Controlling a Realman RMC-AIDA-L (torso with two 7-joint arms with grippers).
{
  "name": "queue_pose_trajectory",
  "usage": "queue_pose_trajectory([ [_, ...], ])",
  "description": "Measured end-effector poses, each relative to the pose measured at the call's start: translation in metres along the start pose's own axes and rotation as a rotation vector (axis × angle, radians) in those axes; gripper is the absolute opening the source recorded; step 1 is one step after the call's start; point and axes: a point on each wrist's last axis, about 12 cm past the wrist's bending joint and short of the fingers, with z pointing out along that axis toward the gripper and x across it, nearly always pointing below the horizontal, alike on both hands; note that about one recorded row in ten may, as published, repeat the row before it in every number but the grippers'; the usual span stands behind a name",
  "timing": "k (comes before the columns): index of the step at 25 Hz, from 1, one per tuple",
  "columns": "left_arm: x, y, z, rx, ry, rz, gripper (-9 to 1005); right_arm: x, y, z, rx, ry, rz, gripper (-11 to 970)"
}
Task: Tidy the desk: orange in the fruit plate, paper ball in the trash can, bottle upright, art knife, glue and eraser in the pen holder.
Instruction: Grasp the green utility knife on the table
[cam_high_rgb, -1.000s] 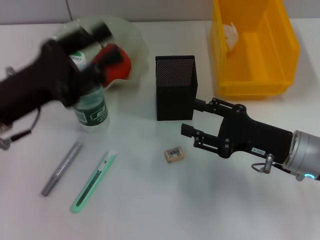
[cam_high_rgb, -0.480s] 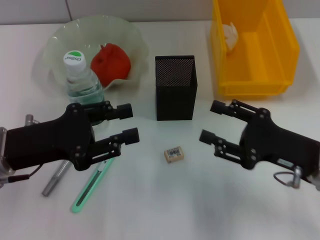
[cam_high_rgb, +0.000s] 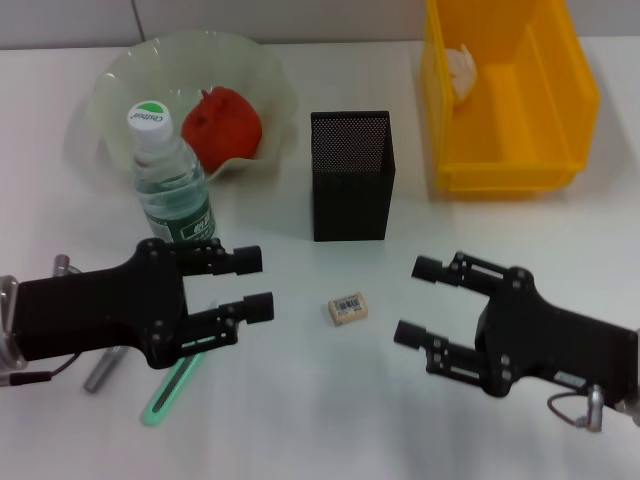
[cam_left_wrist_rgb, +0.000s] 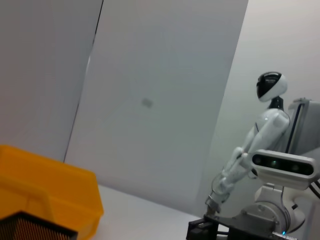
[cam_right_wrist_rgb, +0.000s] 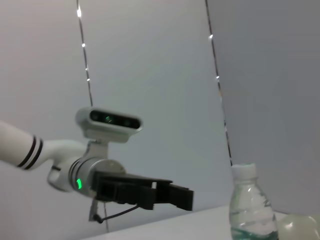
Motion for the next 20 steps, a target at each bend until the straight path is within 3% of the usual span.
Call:
queue_pose_trajectory([
  [10, 0.002, 0.006, 0.004, -0.042, 0.029, -0.018, 502, 0.012, 0.014, -0.008, 0.029, 0.004, -0.014, 678],
  [19, -0.009, 0.011, 0.012, -0.024, 0.017, -0.020, 502, 0.011, 0.011, -0.007, 0.049, -0.006, 0.002, 676],
  [20, -0.044, 0.022, 0.022, -0.006, 0.059, -0.090, 502, 0.010, 0.010, -0.005, 0.050, -0.006, 0.008, 676],
])
